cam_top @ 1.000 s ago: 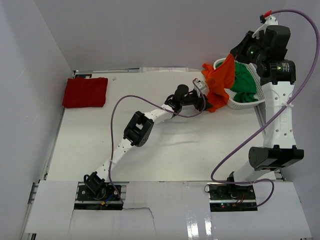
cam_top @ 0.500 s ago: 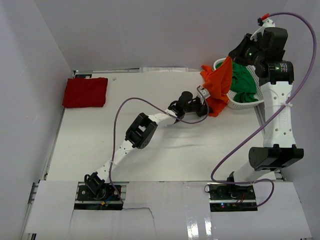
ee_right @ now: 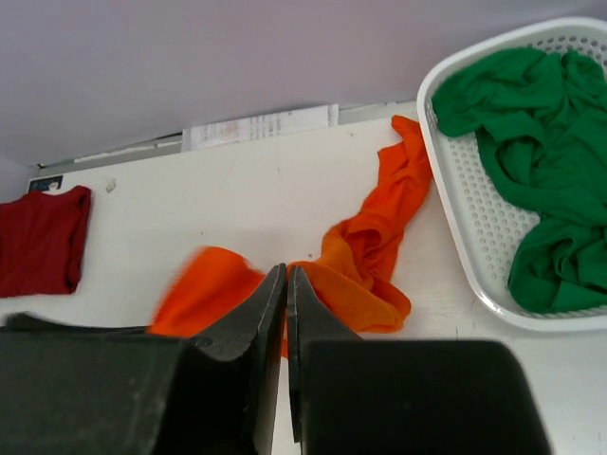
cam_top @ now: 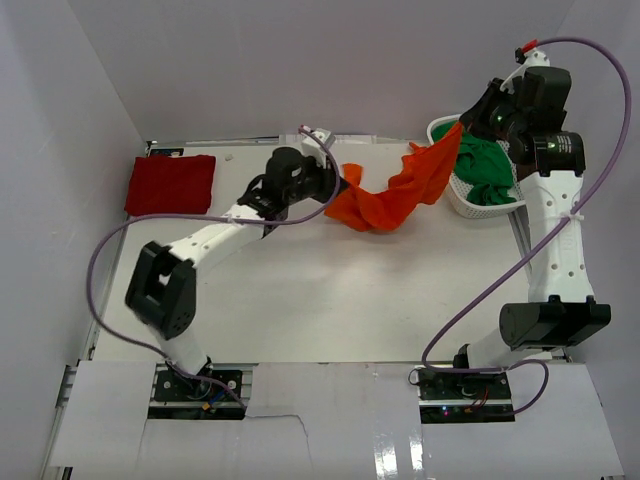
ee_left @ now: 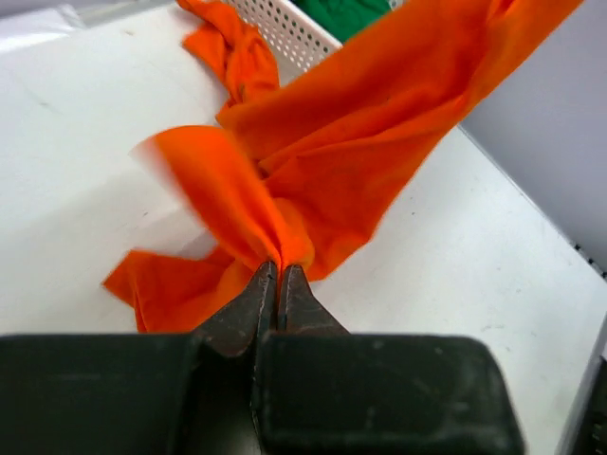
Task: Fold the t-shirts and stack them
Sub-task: Flatten out the tshirt
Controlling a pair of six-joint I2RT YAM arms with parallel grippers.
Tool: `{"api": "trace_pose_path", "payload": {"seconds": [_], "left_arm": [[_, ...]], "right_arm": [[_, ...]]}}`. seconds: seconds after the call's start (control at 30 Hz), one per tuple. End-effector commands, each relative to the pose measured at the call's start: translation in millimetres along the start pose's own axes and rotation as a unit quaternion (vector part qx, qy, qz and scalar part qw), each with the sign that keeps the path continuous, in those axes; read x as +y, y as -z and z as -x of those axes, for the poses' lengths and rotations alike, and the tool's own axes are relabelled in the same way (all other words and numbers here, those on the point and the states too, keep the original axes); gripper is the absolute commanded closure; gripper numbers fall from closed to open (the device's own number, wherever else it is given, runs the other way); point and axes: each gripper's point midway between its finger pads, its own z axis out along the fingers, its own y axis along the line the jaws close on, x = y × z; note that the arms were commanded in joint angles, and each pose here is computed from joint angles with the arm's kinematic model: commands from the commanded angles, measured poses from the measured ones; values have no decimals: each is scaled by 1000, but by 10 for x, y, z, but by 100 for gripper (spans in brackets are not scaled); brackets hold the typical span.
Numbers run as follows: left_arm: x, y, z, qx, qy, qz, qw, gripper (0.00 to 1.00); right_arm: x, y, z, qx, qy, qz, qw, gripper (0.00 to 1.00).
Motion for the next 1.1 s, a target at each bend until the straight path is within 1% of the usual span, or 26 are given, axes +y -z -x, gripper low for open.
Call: {"api": "trace_pose_path", "payload": {"seconds": [0.0,0.03,0.07,0.1,0.17,0.23,0.27,0.3,0.37,0.4,0.43,0.47,0.5,0.53,0.6,0.63,0.67,0.7,0.77,0.8,0.87,0.9,0.93,0.97,1.0,1.07], "left_arm": [[-79,628,46,45,23,52,997,100],[-131,843,191,36,23,53,998,100],[-95,997,94,63,34,66,995,100],[60,1147,141,65,42,90,993,100],[193,1438,228,66,52,128,988,100],[575,1858,171,85,91,197,972,100],[551,1919,194,82,90,201,972,100],[759,2076,163,77,106,233,964,100],[927,2317,145,67,119,272,953,100],[1107,2447,27,72,132,300,942,100],[1167,2506,-35,77,138,309,938,100],[1190,2549,-132,89,146,308,936,100],[1199,2558,-216,101,151,308,934,100],[1185,2544,-338,117,160,301,933,100],[1094,2480,-579,159,187,270,931,100],[1058,2466,-733,182,202,258,927,100],[983,2460,-865,204,216,239,924,100],[846,2398,-1004,232,239,192,923,100],[656,2439,-1230,278,264,149,911,100],[559,2437,-1271,286,274,127,909,100],[403,2492,-1271,280,285,110,910,88],[366,2516,-1258,275,289,111,910,65],[332,2564,-1197,260,283,115,916,52],[329,2595,-1192,257,283,125,915,31],[452,2651,-1197,253,270,167,914,2],[558,2720,-1113,234,252,209,915,2]], "right_arm": [[-96,62,74,-30,3,-22,999,92],[-116,84,61,-32,4,-28,999,92],[-152,62,-18,-24,3,-32,999,92],[-178,55,-52,-22,1,-35,999,92],[-213,83,-79,-25,-2,-44,999,92],[-289,60,-194,-17,-10,-58,998,92],[-277,89,-175,-21,-9,-57,998,92],[-302,73,-232,-16,-13,-60,998,92],[-304,156,-260,-20,-19,-64,998,92],[-345,150,-377,-8,-22,-68,997,92],[-328,227,-414,-6,-26,-68,997,92],[-350,255,-505,4,-27,-71,997,92],[-451,228,-797,38,-34,-84,995,92],[-463,321,-907,44,-35,-85,995,92],[-554,367,-1226,72,-39,-94,992,92],[-698,414,-1495,89,-40,-119,988,92],[-750,438,-1625,102,-37,-126,986,92],[-785,488,-1709,107,-35,-132,985,92],[-893,536,-1973,136,-30,-148,979,92],[-917,585,-1994,134,-27,-154,979,92],[-1005,639,-2098,142,-22,-173,974,92],[-1040,667,-2093,138,-20,-184,973,92],[-1055,678,-2109,139,-19,-187,972,92],[-1076,683,-2136,143,-20,-192,971,92],[-1080,680,-2139,144,-20,-194,970,92],[-1093,682,-2131,141,-21,-198,970,92]]}}
